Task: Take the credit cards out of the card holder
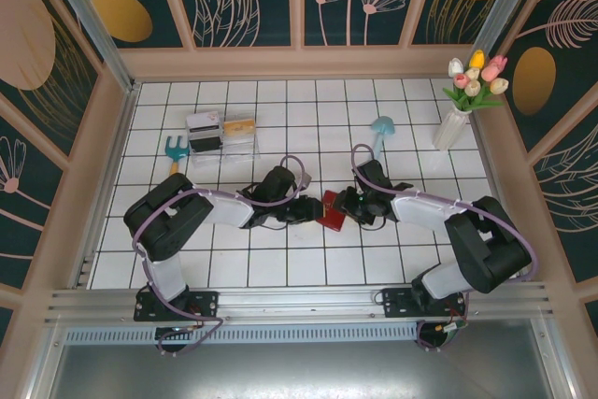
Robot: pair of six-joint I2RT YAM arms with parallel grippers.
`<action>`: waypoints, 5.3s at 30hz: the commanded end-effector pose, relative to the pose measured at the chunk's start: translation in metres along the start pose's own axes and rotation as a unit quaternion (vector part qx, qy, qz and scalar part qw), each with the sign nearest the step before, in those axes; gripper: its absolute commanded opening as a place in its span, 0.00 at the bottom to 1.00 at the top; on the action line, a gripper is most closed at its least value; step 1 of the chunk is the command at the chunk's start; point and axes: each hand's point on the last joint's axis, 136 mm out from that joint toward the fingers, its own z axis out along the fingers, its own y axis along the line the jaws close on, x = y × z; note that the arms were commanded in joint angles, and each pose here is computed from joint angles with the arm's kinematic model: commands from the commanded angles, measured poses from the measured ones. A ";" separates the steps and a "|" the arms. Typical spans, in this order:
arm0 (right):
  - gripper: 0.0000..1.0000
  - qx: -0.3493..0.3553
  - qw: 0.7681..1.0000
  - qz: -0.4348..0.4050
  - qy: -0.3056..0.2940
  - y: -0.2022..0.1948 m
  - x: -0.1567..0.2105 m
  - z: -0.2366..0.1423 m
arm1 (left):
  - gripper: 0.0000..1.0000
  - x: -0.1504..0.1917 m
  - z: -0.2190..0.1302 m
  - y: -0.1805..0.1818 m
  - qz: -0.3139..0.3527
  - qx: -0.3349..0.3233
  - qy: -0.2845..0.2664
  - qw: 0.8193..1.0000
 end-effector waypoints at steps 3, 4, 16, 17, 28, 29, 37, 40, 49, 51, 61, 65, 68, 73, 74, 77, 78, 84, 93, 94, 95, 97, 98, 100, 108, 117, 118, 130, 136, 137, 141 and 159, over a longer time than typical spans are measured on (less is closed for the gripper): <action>0.43 -0.013 1.000 -0.001 0.009 0.005 0.003 0.000 | 0.24 -0.007 -0.006 -0.031 0.035 0.052 -0.018 0.998; 0.43 -0.014 1.000 -0.002 0.007 0.006 0.002 -0.001 | 0.22 -0.007 -0.007 -0.030 0.035 0.050 -0.019 0.998; 0.63 -0.012 0.993 -0.022 -0.115 0.022 -0.061 -0.062 | 0.11 -0.034 -0.043 -0.036 0.106 -0.062 -0.069 0.990; 0.66 -0.020 0.991 -0.020 -0.127 0.024 -0.066 -0.069 | 0.11 -0.038 -0.050 -0.035 0.119 -0.086 -0.075 0.986; 0.86 -0.030 0.985 -0.004 -0.169 0.021 -0.084 -0.082 | 0.12 -0.090 -0.147 -0.008 0.202 -0.381 -0.153 0.889; 0.86 -0.026 0.986 -0.003 -0.166 0.019 -0.083 -0.080 | 0.11 -0.092 -0.153 -0.003 0.204 -0.404 -0.155 0.878; 0.87 -0.003 0.987 0.012 -0.162 0.004 -0.080 -0.075 | 0.11 -0.096 -0.182 0.050 0.206 -0.572 -0.129 0.783; 0.87 0.004 0.986 0.019 -0.164 -0.001 -0.081 -0.075 | 0.09 -0.092 -0.169 0.062 0.200 -0.576 -0.109 0.785; 0.86 -0.003 0.988 0.035 -0.152 -0.004 -0.080 -0.069 | 0.15 -0.078 -0.114 0.080 0.175 -0.517 -0.068 0.835; 0.86 -0.006 0.988 0.038 -0.147 -0.003 -0.080 -0.067 | 0.19 -0.075 -0.111 0.083 0.170 -0.517 -0.063 0.837; 0.86 -0.013 0.990 0.039 -0.137 0.001 -0.081 -0.061 | 0.64 -0.084 -0.118 0.032 0.159 -0.414 -0.122 0.888; 0.86 -0.026 0.991 0.028 -0.128 0.010 -0.081 -0.055 | 0.76 -0.092 -0.134 0.028 0.123 -0.356 -0.161 0.912; 0.86 -0.034 0.993 0.011 -0.116 0.023 -0.079 -0.048 | 0.77 -0.097 -0.147 0.049 0.083 -0.323 -0.177 0.926; 0.86 -0.049 0.994 -0.015 -0.099 0.048 -0.073 -0.033 | 0.75 -0.105 -0.150 0.082 0.038 -0.279 -0.164 0.945; 0.86 -0.053 0.994 -0.019 -0.094 0.054 -0.071 -0.030 | 0.74 -0.107 -0.150 0.088 0.030 -0.277 -0.163 0.946; 0.86 -0.065 0.994 -0.030 -0.083 0.068 -0.066 -0.022 | 0.71 -0.116 -0.153 0.096 0.019 -0.264 -0.165 0.950; 0.86 -0.071 0.994 -0.033 -0.079 0.073 -0.063 -0.020 | 0.70 -0.118 -0.154 0.099 0.017 -0.268 -0.165 0.949; 0.87 -0.090 0.993 -0.039 -0.061 0.090 -0.052 -0.008 | 0.59 -0.125 -0.152 0.116 0.016 -0.285 -0.157 0.945; 0.83 -0.087 0.994 -0.043 -0.048 0.101 -0.047 -0.002 | 0.41 -0.114 -0.143 0.134 0.010 -0.308 -0.116 0.944; 0.83 -0.087 0.994 -0.042 -0.048 0.101 -0.046 -0.001 | 0.40 -0.111 -0.141 0.133 0.009 -0.302 -0.112 0.947; 0.82 -0.087 0.994 -0.041 -0.048 0.102 -0.047 -0.001 | 0.38 -0.109 -0.139 0.132 0.008 -0.294 -0.107 0.950; 0.82 -0.087 0.994 -0.041 -0.047 0.103 -0.047 0.001 | 0.34 -0.101 -0.132 0.130 0.003 -0.274 -0.096 0.957; 0.83 -0.087 0.994 -0.040 -0.047 0.104 -0.048 0.002 | 0.33 -0.098 -0.130 0.129 0.000 -0.267 -0.091 0.959; 0.82 -0.085 0.994 -0.042 -0.046 0.106 -0.048 0.004 | 0.33 -0.088 -0.125 0.123 0.000 -0.247 -0.082 0.965; 0.75 -0.062 0.995 -0.065 -0.039 0.114 -0.043 0.017 | 0.31 -0.047 -0.101 0.089 0.000 -0.198 -0.060 0.978; 0.58 -0.049 0.993 -0.104 -0.005 0.128 -0.026 0.040 | 0.40 -0.050 -0.115 0.072 -0.014 -0.173 -0.112 0.978; 0.58 -0.046 0.993 -0.106 -0.002 0.128 -0.023 0.042 | 0.41 -0.051 -0.119 0.075 -0.015 -0.182 -0.116 0.976; 0.59 0.088 0.980 -0.177 -0.014 0.119 -0.009 0.061 | 0.42 -0.065 -0.159 0.098 -0.050 -0.210 -0.172 0.961; 0.59 0.138 0.965 -0.221 -0.038 0.121 -0.005 0.058 | 0.42 -0.061 -0.165 0.111 -0.073 -0.220 -0.187 0.955; 0.59 0.144 0.962 -0.230 -0.036 0.122 -0.003 0.060 | 0.42 -0.062 -0.165 0.111 -0.076 -0.219 -0.188 0.954; 0.59 0.154 0.956 -0.248 -0.024 0.127 0.004 0.070 | 0.42 -0.062 -0.166 0.114 -0.080 -0.218 -0.194 0.953; 0.50 0.220 0.916 -0.335 -0.016 0.062 0.010 0.050 | 0.50 -0.063 -0.154 0.104 -0.078 -0.189 -0.165 0.965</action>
